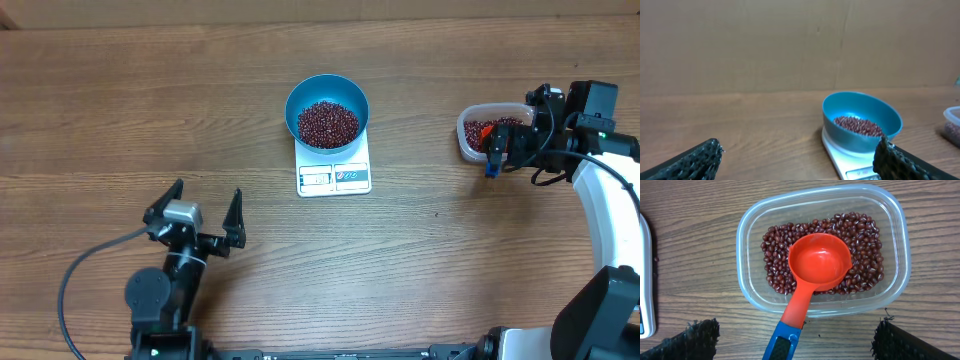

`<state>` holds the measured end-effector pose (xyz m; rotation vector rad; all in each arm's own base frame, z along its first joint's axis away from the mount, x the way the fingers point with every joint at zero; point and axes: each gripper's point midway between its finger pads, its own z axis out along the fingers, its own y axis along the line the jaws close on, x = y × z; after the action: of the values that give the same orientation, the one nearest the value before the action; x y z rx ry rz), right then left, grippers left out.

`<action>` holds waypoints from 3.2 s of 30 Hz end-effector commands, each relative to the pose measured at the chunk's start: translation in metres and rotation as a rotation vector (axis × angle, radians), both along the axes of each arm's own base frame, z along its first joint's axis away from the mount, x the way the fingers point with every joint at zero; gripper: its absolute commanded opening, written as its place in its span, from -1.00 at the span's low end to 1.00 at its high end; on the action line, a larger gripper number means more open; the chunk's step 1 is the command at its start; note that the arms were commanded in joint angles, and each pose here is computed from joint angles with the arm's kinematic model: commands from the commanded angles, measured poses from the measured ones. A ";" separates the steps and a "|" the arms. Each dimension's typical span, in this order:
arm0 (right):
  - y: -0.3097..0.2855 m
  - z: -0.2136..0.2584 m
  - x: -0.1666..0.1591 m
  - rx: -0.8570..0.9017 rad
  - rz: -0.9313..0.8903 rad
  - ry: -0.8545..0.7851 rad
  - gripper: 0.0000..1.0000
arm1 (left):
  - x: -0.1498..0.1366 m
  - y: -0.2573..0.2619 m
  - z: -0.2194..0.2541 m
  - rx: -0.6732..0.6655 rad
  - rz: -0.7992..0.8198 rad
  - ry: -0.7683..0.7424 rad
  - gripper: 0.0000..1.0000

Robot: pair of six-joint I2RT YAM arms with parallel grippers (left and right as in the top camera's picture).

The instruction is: Scoop item into bowl and weigh 150g on scale

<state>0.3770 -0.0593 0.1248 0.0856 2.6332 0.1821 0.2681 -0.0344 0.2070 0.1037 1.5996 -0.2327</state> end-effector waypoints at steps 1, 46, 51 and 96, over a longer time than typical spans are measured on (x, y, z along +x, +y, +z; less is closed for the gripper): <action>-0.003 0.012 0.007 -0.017 -0.001 -0.035 1.00 | -0.005 0.008 -0.021 -0.014 0.043 -0.003 0.99; -0.003 0.012 0.007 -0.017 -0.001 -0.035 1.00 | -0.022 0.039 -0.049 0.000 0.194 0.041 1.00; -0.003 0.012 0.007 -0.017 -0.001 -0.035 1.00 | -0.022 0.039 -0.049 0.000 0.194 0.041 0.99; 0.064 0.180 -0.046 -0.061 0.244 -0.932 1.00 | -0.022 0.039 -0.049 0.000 0.194 0.041 0.99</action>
<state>0.3485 -0.0134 0.3179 -0.2211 1.7540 0.1217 0.2462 0.0003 0.1583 -0.0575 1.6419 -0.1141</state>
